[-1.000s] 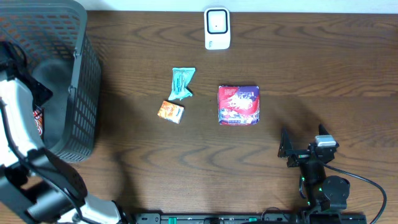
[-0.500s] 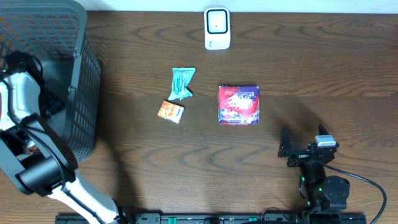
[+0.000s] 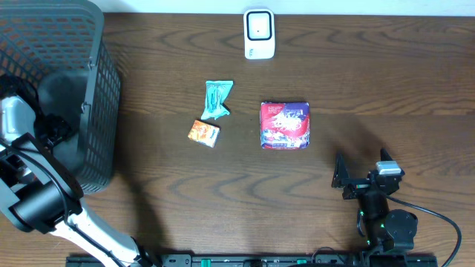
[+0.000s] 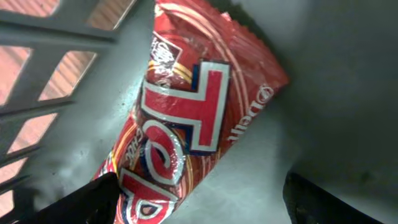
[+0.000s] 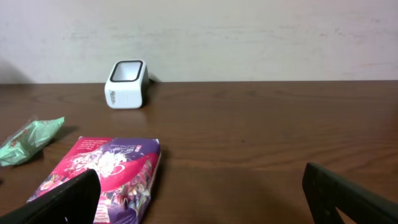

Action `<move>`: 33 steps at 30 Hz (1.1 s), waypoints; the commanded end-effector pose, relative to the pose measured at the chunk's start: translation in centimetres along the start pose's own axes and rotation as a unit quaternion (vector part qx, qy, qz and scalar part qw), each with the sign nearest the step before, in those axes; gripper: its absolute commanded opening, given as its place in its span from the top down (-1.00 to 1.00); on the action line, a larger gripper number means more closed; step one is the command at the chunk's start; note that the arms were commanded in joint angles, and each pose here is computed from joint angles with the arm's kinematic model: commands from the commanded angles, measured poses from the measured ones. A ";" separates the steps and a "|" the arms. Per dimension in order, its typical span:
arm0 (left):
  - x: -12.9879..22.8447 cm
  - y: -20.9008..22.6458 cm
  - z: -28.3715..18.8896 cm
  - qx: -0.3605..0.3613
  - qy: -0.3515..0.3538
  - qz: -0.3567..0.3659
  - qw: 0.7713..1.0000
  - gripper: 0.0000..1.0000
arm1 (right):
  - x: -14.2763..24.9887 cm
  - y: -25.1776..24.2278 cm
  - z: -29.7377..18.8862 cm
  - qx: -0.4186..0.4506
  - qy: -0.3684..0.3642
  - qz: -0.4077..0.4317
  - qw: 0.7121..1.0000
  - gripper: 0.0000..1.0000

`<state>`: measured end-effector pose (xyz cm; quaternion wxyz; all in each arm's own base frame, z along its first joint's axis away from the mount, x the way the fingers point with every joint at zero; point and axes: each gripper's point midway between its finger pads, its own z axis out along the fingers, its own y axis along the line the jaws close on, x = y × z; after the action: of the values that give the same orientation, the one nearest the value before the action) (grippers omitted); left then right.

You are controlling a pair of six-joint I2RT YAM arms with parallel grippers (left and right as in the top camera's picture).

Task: Scan the item barcode
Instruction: 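Reach the left gripper into the basket toward the red bar, then grasp the red TOP chocolate bar in the basket with the left gripper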

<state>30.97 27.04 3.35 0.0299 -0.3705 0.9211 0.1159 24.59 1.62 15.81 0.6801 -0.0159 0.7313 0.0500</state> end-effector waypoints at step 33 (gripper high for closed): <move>-1.2 -0.3 -5.7 -0.007 -0.105 0.043 0.993 -0.62 | 0.1 -0.2 0.0 0.006 0.000 0.007 1.000 -0.98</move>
<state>33.70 24.80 9.93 0.1526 -0.3134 0.9301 0.1155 24.59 1.62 15.81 0.6801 -0.0159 0.7313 0.0500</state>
